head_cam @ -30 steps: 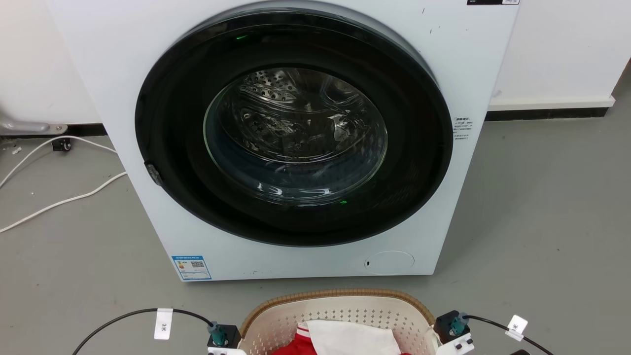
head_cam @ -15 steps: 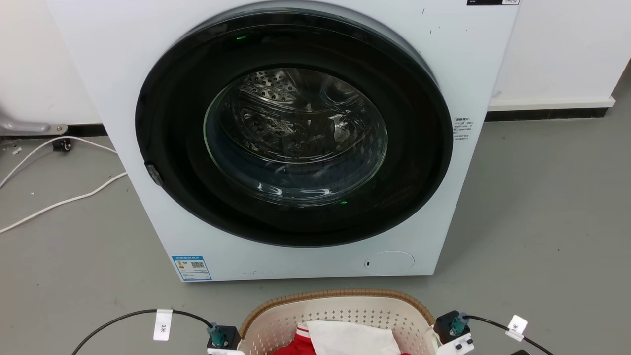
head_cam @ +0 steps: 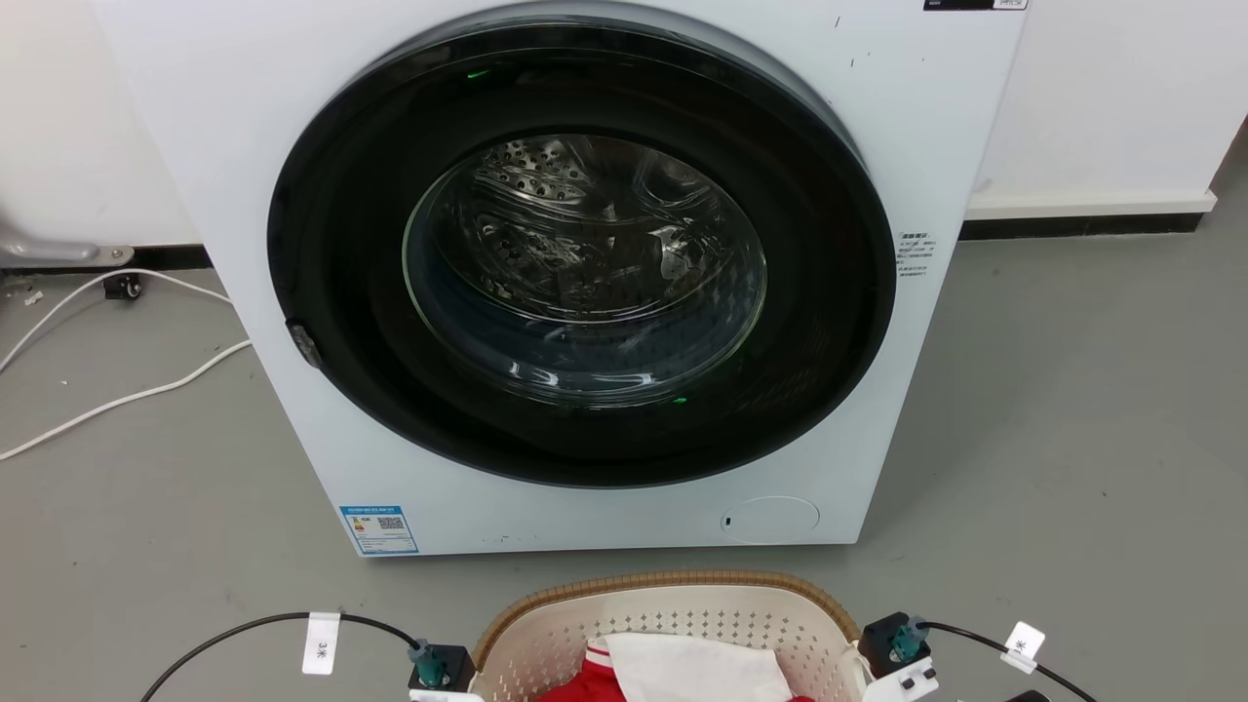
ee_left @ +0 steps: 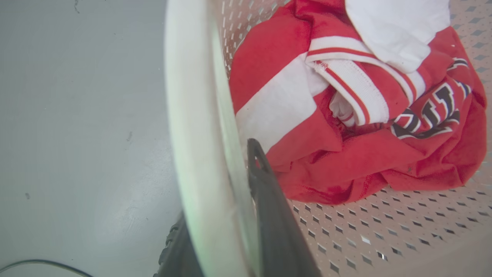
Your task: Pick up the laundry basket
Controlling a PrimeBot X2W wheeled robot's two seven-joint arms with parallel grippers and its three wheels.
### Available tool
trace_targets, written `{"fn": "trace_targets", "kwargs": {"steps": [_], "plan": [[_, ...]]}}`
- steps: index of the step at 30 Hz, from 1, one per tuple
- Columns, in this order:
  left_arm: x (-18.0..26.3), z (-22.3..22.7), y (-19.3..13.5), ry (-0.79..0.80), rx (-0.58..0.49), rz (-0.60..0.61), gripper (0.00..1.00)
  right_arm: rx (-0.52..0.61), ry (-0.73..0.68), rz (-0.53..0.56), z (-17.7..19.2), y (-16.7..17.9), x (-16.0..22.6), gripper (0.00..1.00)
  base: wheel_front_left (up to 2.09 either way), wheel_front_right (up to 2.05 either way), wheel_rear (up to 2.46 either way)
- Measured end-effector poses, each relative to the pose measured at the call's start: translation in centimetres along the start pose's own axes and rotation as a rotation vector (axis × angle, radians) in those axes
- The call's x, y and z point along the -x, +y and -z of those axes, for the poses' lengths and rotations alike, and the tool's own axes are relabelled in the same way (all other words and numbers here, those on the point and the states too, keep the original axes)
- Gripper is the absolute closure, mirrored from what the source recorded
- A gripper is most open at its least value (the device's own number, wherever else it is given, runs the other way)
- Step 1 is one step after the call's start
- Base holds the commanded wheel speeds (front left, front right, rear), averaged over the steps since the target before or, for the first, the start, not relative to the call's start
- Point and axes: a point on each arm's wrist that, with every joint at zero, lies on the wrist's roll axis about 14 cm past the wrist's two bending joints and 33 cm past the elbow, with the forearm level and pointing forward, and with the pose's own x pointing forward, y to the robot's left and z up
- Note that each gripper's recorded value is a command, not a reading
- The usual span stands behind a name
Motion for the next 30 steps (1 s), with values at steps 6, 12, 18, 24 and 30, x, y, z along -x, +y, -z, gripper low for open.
{"fn": "trace_targets", "kwargs": {"steps": [6,12,18,24,30], "plan": [[-0.02,0.00,0.04,0.000,0.002,-0.001,1.00,-0.007,-0.002,-0.001,0.03,0.03,-0.02,1.00,0.00,0.00,0.00],[-0.02,-0.03,0.07,-0.001,0.000,-0.002,1.00,-0.009,-0.004,-0.002,0.00,0.04,-0.03,1.00,0.00,0.00,0.00],[-0.02,0.04,0.08,0.001,-0.002,-0.002,1.00,-0.010,-0.003,-0.003,0.04,0.06,-0.03,1.00,0.00,0.00,0.00],[-0.02,0.08,0.08,0.000,0.001,-0.002,1.00,-0.010,-0.004,-0.004,0.07,0.08,-0.02,1.00,0.00,0.00,0.00],[-0.02,0.10,0.07,-0.001,0.002,-0.001,1.00,-0.012,-0.003,-0.004,0.13,0.08,-0.02,1.00,0.00,0.00,0.00]]}}
